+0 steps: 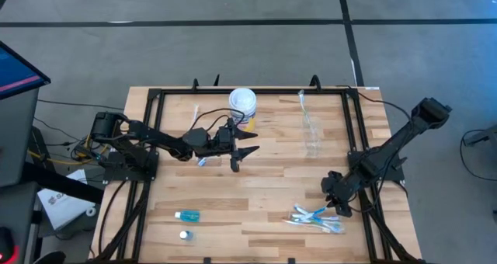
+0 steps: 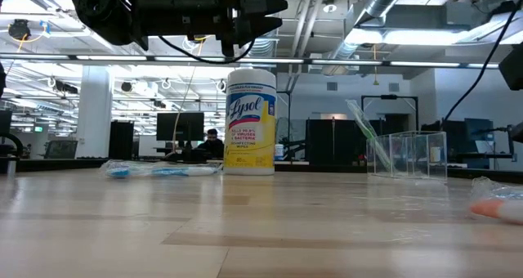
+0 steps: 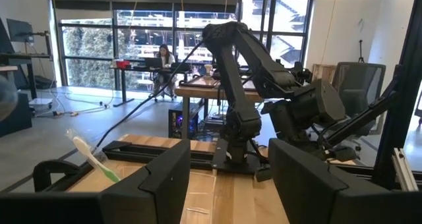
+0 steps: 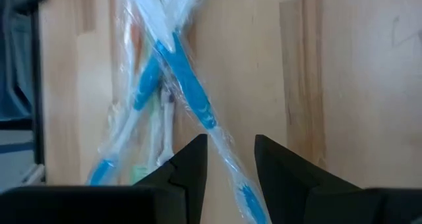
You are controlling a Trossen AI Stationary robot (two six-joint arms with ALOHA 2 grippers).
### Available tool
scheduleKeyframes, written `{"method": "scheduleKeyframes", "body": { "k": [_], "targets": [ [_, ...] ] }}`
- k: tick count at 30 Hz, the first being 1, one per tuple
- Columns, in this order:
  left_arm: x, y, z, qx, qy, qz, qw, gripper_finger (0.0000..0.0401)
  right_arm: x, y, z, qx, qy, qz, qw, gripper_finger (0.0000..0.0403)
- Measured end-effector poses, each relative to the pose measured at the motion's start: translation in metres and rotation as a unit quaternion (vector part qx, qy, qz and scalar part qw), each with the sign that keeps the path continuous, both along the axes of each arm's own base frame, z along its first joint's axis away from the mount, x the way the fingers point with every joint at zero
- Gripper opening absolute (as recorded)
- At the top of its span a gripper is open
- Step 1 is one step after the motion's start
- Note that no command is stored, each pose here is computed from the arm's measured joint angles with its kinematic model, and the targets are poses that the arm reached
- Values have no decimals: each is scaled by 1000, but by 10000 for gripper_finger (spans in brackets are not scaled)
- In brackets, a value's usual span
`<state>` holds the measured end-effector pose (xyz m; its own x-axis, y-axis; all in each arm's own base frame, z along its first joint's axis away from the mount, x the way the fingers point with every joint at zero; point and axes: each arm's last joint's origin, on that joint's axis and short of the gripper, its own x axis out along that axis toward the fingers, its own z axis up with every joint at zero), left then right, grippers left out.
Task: Pick & Place toothbrushing station
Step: Put the blue toothbrush into the transparent organizer
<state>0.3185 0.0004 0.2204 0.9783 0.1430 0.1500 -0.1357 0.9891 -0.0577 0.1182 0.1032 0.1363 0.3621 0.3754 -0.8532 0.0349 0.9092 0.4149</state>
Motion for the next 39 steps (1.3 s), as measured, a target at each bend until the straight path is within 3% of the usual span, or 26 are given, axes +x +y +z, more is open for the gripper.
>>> {"method": "scheduleKeyframes", "body": {
  "k": [14, 23, 32, 39],
  "targets": [
    [0, 0, 0, 0, 0, 0, 1000, 197, -1, 11, -13, -20, 31, 16, 999, 109],
    [0, 0, 0, 0, 0, 0, 1000, 197, -1, 10, -13, -16, 35, 15, 999, 9],
    [0, 0, 0, 0, 2, 0, 1000, 197, 0, 10, -10, -24, 36, 18, 999, 1],
    [0, 0, 0, 0, 2, 0, 1000, 197, 5, 13, 13, -81, 49, 16, 995, 0]
  ]
}}
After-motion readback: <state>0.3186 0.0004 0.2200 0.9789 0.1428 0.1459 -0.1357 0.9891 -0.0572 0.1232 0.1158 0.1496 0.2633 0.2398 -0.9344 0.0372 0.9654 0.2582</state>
